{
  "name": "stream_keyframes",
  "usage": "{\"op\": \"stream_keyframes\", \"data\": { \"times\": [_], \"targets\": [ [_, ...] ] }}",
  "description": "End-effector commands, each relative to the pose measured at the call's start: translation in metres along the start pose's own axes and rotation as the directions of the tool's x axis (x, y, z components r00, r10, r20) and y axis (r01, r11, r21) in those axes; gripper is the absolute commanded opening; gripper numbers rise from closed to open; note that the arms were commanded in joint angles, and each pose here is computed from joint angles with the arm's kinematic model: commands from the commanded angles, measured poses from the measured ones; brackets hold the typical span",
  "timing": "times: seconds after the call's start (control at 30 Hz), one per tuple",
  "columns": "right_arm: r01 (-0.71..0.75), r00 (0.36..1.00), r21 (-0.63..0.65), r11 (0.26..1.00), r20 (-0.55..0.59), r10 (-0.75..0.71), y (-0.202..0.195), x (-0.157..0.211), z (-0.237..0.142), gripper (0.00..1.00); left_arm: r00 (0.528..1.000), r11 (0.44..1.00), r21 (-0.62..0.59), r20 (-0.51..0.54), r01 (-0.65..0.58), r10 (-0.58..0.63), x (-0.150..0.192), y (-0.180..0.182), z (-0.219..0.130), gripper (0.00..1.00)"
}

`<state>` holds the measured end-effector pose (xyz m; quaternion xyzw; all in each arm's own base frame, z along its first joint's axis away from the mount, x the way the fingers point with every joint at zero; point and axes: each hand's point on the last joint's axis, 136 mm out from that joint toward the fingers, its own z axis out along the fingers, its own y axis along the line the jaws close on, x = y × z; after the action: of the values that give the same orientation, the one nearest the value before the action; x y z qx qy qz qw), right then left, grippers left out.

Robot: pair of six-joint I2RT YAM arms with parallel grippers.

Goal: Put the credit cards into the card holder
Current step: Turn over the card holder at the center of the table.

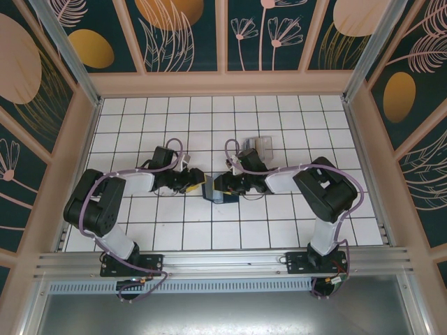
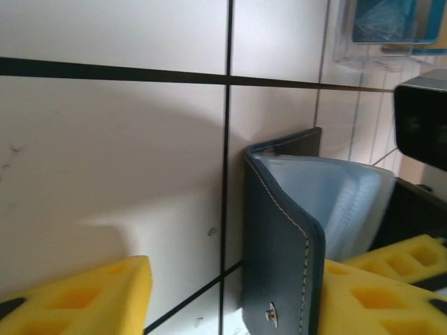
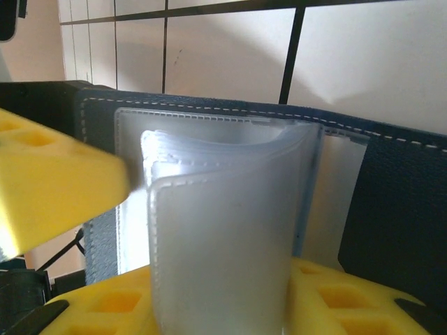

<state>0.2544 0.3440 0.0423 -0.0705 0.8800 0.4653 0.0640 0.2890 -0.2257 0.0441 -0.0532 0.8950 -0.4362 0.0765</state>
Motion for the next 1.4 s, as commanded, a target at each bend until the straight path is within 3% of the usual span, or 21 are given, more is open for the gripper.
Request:
{"op": "stream_keyframes", "data": {
  "times": [0.0, 0.13, 0.3, 0.4, 0.53, 0.77, 0.93, 1.07, 1.23, 1.37],
  "targets": [
    [0.006, 1.000, -0.032, 0.999, 0.001, -0.006, -0.002, 0.001, 0.003, 0.40, 0.998, 0.994, 0.090, -0.006, -0.057, 0.058, 0.001, -0.021, -0.003, 0.61],
    [0.012, 1.000, -0.042, 0.999, 0.000, -0.012, 0.001, 0.000, 0.003, 0.40, 0.999, 0.996, 0.085, -0.031, -0.034, 0.037, 0.004, -0.015, 0.002, 0.57],
    [0.023, 1.000, -0.029, 0.999, 0.000, -0.023, 0.000, -0.001, 0.003, 0.40, 0.998, 0.994, 0.099, -0.037, -0.036, 0.040, 0.001, -0.018, 0.004, 0.64],
    [0.023, 1.000, -0.030, 0.999, 0.001, -0.023, 0.000, 0.000, 0.003, 0.40, 0.998, 0.996, 0.084, -0.039, -0.036, 0.039, 0.000, -0.016, 0.005, 0.61],
    [0.015, 1.000, -0.024, 1.000, -0.002, -0.015, -0.003, 0.002, 0.003, 0.39, 0.997, 1.000, 0.000, -0.072, 0.001, -0.001, 0.004, 0.008, 0.014, 0.35],
    [0.031, 0.999, 0.021, 0.999, 0.026, -0.032, -0.005, -0.002, -0.002, 0.43, 0.997, 1.000, 0.006, -0.078, 0.004, -0.004, 0.006, 0.006, 0.013, 0.00],
    [0.118, 0.973, 0.180, 0.977, 0.173, -0.149, 0.003, -0.018, -0.037, 0.58, 0.997, 1.000, -0.012, -0.074, -0.003, 0.002, 0.002, 0.002, 0.008, 0.00],
    [0.147, 0.936, 0.308, 0.940, 0.263, -0.233, 0.016, -0.029, -0.070, 0.59, 0.999, 1.000, -0.019, -0.040, -0.010, 0.009, -0.005, -0.006, 0.002, 0.00],
    [0.163, 0.900, 0.361, 0.918, 0.327, -0.288, 0.057, -0.042, -0.084, 0.58, 0.999, 1.000, -0.021, -0.035, 0.000, -0.001, -0.008, -0.006, 0.004, 0.00],
    [0.109, 0.898, 0.374, 0.921, 0.360, -0.253, 0.060, -0.054, -0.087, 0.56, 0.999, 1.000, -0.014, -0.036, -0.012, 0.012, -0.010, -0.007, 0.005, 0.00]
  ]
}}
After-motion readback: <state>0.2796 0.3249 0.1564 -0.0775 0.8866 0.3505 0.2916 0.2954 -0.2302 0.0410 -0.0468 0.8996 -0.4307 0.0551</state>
